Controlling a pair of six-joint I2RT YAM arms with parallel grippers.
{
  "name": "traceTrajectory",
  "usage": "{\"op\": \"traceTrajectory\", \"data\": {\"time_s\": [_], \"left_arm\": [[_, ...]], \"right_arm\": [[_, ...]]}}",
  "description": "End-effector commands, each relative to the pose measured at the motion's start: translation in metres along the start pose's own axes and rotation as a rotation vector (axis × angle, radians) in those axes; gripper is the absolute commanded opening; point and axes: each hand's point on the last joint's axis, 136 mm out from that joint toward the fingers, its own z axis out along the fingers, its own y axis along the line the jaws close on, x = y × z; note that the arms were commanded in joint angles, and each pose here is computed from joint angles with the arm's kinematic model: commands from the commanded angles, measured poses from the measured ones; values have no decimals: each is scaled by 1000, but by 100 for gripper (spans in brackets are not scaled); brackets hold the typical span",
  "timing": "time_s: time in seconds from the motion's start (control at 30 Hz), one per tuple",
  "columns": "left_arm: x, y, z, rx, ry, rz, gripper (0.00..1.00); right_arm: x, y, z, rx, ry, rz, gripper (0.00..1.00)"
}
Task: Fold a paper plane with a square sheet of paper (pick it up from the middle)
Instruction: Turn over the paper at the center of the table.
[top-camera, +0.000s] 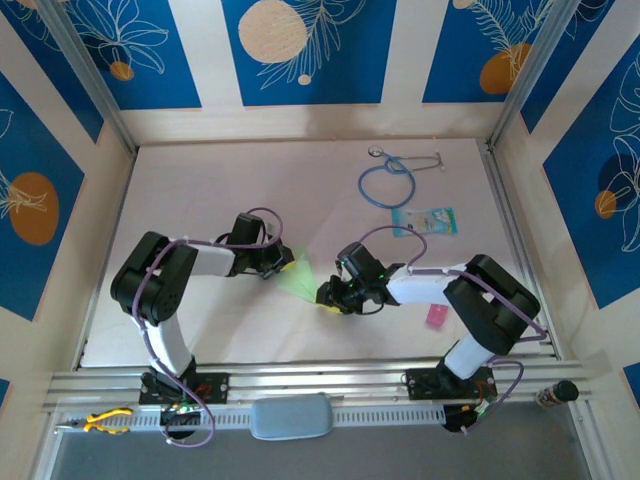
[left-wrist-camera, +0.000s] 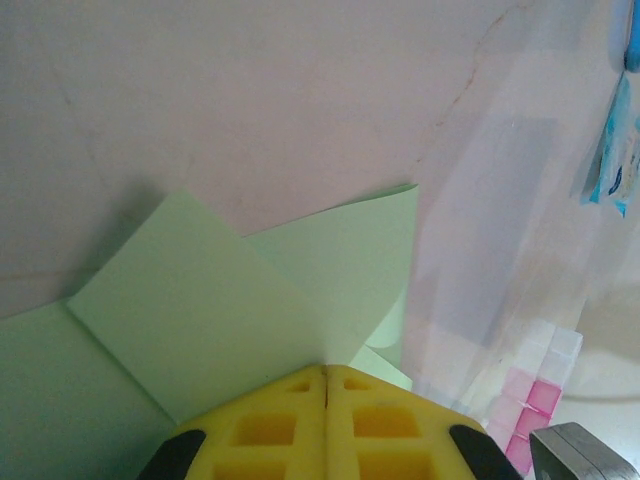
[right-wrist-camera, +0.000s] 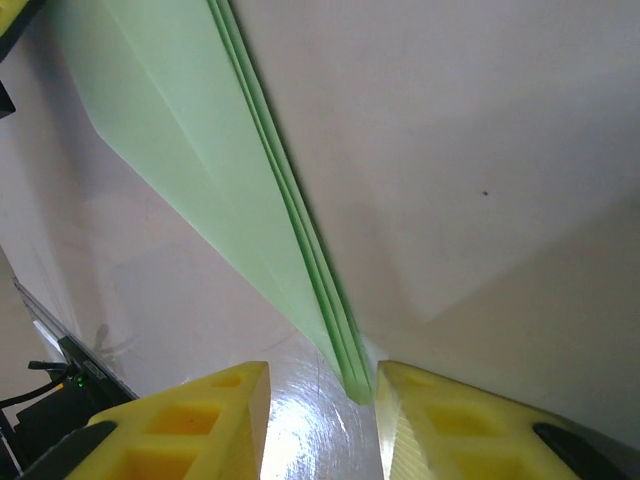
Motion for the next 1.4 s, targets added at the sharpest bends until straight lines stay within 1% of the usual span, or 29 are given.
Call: {"op": "traceTrajectory", "data": {"time_s": [0.0, 0.33, 0.77, 0.87, 0.93, 1.0, 1.13, 1.27, 1.37], "left_arm": [[2, 20, 0, -65, -1, -42, 5], [1, 17, -1, -59, -2, -40, 5], [-1, 12, -1, -42, -2, -40, 6], [-1, 11, -2, -39, -3, -37, 6], [-1, 9, -2, -33, -3, -35, 6], [-2, 6, -3, -20, -4, -32, 8], [-7, -18, -12, 49, -21, 11, 18], [-12, -56, -32, 137, -42, 99, 33], [-15, -76, -54, 142, -86, 183, 37]], "right_arm": [[-4, 13, 2, -55, 3, -4, 31], [-12, 13, 0, -105, -27, 7, 31], [-20, 24, -1, -186, -30, -38, 30], [-21, 23, -1, -183, -33, -37, 26], [-21, 22, -1, -184, -31, -40, 22], [-21, 21, -1, -182, -32, -42, 17], [-20, 20, -4, -187, -37, -54, 8], [-20, 22, -14, -182, -58, -94, 6], [-24, 22, -30, -139, -102, -160, 5]]}}
